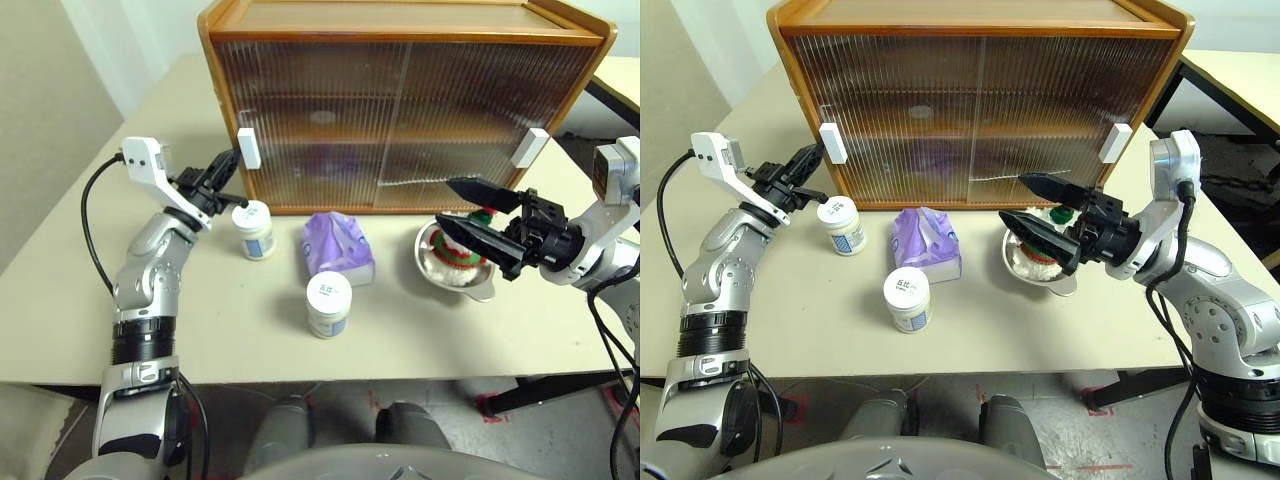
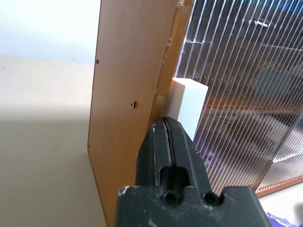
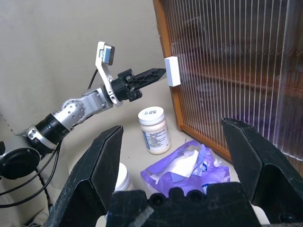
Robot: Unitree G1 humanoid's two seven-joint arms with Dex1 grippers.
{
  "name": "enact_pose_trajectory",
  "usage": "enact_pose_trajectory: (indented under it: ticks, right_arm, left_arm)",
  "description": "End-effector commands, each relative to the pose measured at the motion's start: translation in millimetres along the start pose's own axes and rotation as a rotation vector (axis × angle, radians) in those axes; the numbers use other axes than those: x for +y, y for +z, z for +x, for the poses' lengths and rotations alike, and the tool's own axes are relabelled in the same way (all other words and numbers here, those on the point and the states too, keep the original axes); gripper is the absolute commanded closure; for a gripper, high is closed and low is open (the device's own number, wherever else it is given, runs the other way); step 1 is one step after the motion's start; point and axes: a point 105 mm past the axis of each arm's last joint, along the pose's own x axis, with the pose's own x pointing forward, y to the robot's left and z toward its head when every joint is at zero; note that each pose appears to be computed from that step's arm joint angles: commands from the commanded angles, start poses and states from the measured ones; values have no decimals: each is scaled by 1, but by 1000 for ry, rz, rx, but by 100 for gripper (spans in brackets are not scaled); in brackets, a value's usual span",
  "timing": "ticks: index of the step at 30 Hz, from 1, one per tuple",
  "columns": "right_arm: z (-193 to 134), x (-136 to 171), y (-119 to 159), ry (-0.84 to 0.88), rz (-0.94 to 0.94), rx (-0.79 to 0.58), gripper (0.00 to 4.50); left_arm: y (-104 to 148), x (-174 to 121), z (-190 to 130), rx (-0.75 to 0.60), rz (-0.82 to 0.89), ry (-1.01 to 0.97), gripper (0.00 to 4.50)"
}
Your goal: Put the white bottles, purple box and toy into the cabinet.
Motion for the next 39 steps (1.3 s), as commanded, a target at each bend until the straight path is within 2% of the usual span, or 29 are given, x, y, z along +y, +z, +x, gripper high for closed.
enact_pose_trajectory:
  ticks: [1, 9, 18, 39]
  right_arm:
    - [-3, 1, 6, -11, -20, -21, 0]
    - [-2, 1, 7, -14, -22, -26, 0]
    - [-2, 2, 8, -20, -23, -28, 0]
    - [-3, 5, 10, -46, -25, -44, 0]
  left_arm:
    - [-5, -4, 4, 13, 0, -22, 448]
    - [-6, -13, 13, 18, 1, -72, 448]
    - [2, -36, 31, 18, 38, -168, 448]
    - [-12, -72, 55, 105, 50, -296, 448]
